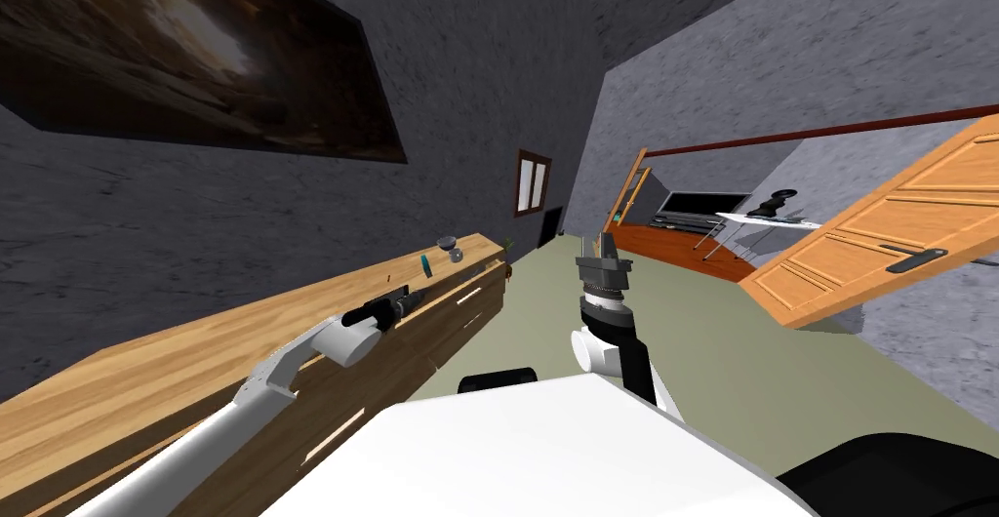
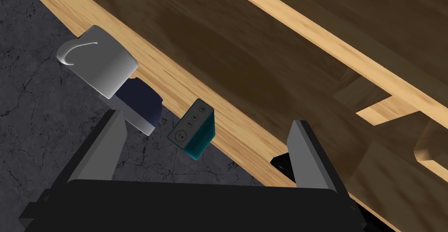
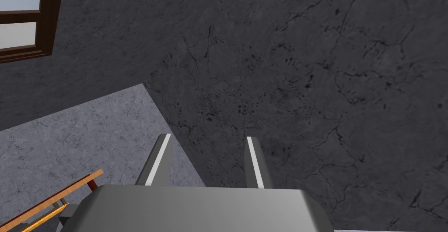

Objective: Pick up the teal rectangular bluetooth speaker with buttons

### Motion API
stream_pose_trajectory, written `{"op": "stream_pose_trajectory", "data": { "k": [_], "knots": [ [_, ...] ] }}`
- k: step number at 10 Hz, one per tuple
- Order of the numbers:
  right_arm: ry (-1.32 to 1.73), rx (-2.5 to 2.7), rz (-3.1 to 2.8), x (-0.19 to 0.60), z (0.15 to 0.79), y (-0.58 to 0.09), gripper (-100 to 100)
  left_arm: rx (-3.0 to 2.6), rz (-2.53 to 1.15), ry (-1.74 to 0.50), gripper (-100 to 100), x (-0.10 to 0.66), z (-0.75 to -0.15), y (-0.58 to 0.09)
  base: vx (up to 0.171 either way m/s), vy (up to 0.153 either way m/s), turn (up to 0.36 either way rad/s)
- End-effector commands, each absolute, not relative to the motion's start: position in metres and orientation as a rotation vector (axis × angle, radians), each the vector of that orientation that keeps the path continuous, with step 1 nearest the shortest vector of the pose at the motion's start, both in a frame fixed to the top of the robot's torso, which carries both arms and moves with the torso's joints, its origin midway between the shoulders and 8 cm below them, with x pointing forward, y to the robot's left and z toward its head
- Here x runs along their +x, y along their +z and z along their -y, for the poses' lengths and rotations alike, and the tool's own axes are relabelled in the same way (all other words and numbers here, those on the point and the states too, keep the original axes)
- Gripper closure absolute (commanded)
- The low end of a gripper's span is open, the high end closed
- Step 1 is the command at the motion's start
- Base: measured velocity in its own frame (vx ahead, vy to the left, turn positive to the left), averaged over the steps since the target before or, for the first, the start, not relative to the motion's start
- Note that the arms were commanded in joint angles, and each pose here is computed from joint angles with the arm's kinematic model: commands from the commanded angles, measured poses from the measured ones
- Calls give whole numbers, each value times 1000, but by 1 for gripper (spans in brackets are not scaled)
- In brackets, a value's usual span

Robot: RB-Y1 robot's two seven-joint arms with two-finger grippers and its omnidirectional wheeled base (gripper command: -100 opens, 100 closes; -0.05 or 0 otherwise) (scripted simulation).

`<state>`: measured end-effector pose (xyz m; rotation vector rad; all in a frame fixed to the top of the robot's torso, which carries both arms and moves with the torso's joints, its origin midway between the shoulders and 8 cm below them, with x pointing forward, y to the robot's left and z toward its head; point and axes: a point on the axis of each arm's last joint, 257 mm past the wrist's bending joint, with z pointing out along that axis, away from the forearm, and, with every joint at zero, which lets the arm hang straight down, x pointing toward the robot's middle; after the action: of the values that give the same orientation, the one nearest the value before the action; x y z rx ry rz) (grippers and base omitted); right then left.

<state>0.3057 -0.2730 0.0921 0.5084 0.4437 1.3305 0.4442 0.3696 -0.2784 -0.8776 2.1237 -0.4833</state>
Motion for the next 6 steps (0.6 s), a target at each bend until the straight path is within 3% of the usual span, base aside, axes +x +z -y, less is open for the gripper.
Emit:
{"op": "stream_pose_trajectory", "data": {
  "k": [1, 6],
  "knots": [
    [1331, 508, -444, 306, 273, 92, 0, -890, -2157, -438, -100, 442, -382, -281, 3, -21, -101],
    [1330, 508, -444, 306, 273, 92, 0, -935, -2275, -261, -100, 430, -432, -284, 19, -15, -151]
  ]
}}
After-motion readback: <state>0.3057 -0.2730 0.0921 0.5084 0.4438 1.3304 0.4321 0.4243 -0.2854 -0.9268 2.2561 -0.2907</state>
